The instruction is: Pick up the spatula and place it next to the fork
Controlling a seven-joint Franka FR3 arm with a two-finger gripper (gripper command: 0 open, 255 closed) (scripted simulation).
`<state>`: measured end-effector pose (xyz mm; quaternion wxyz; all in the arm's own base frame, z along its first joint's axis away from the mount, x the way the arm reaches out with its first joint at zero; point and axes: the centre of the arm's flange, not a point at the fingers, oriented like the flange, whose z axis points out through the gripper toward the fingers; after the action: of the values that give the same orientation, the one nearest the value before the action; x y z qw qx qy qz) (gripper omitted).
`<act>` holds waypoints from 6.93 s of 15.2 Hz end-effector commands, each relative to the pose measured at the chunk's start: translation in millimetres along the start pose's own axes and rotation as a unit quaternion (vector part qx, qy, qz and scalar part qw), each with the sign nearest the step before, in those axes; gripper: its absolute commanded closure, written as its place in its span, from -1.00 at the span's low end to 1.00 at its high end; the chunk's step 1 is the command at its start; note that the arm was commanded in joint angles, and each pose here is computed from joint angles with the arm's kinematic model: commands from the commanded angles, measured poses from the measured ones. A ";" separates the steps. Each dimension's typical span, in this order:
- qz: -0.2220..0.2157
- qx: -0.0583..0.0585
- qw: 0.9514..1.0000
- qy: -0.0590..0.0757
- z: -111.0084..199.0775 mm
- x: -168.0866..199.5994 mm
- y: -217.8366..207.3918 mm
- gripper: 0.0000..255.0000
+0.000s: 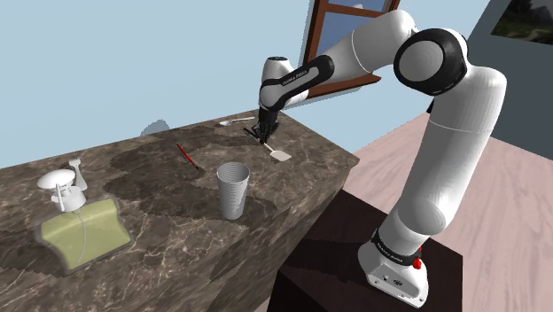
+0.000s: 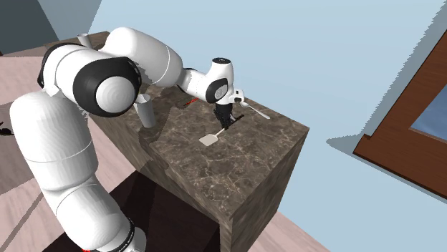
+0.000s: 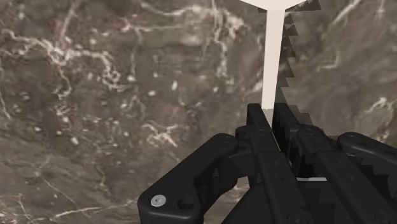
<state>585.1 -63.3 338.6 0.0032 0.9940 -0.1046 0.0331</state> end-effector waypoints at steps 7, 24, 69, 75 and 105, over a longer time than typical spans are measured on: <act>0.000 0.000 1.000 0.000 -5.2 0.3 0.0 1.00; 0.000 0.000 1.000 0.000 -94.7 6.3 0.0 1.00; 0.000 0.000 1.000 0.000 -81.0 -59.8 -523.4 1.00; 0.000 0.000 1.000 0.000 -49.4 -61.9 -523.4 1.00; 0.000 0.000 1.000 0.000 -66.0 -64.2 -523.4 -1.00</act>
<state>627.2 462.7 400.3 0.0032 0.9940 -0.1046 0.0331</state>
